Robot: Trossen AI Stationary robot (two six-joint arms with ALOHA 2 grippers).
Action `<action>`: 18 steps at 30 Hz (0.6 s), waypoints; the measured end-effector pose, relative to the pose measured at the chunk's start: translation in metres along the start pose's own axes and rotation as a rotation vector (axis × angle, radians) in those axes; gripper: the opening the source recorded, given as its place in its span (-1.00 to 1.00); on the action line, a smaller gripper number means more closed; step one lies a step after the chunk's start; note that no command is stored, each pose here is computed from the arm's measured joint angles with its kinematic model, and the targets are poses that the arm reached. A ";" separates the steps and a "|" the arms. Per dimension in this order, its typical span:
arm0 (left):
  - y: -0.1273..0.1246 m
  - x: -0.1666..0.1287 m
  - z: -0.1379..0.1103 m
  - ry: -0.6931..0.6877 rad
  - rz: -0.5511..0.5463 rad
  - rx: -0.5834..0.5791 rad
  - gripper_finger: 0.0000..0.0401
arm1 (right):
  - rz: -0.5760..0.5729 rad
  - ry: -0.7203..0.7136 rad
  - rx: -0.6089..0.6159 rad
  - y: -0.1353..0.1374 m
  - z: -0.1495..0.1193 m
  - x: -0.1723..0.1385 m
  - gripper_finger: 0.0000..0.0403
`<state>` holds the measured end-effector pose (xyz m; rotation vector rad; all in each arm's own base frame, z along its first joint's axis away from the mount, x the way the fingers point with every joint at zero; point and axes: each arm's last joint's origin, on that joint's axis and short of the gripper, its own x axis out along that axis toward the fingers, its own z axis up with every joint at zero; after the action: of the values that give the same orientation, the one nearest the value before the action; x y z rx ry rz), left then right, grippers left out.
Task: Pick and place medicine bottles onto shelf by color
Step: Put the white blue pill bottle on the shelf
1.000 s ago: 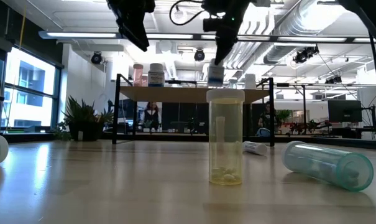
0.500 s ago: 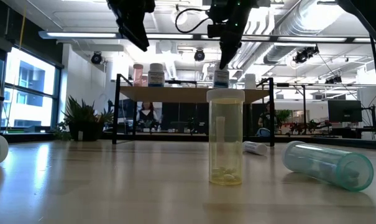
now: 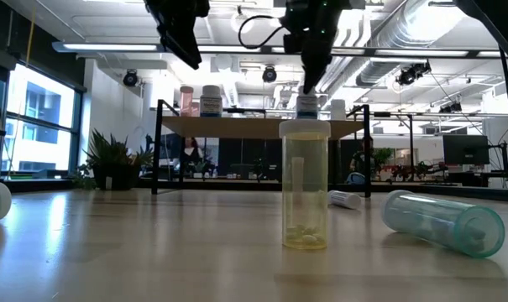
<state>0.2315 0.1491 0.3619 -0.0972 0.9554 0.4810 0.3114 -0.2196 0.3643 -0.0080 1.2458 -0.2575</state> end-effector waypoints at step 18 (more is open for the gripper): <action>0.000 0.000 0.000 0.000 0.000 0.018 0.08 | -0.008 0.067 0.013 0.007 0.003 0.011 -0.22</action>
<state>0.2314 0.1492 0.3619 -0.0811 0.9596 0.4724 0.3189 -0.2154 0.3537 0.0067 1.3109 -0.2746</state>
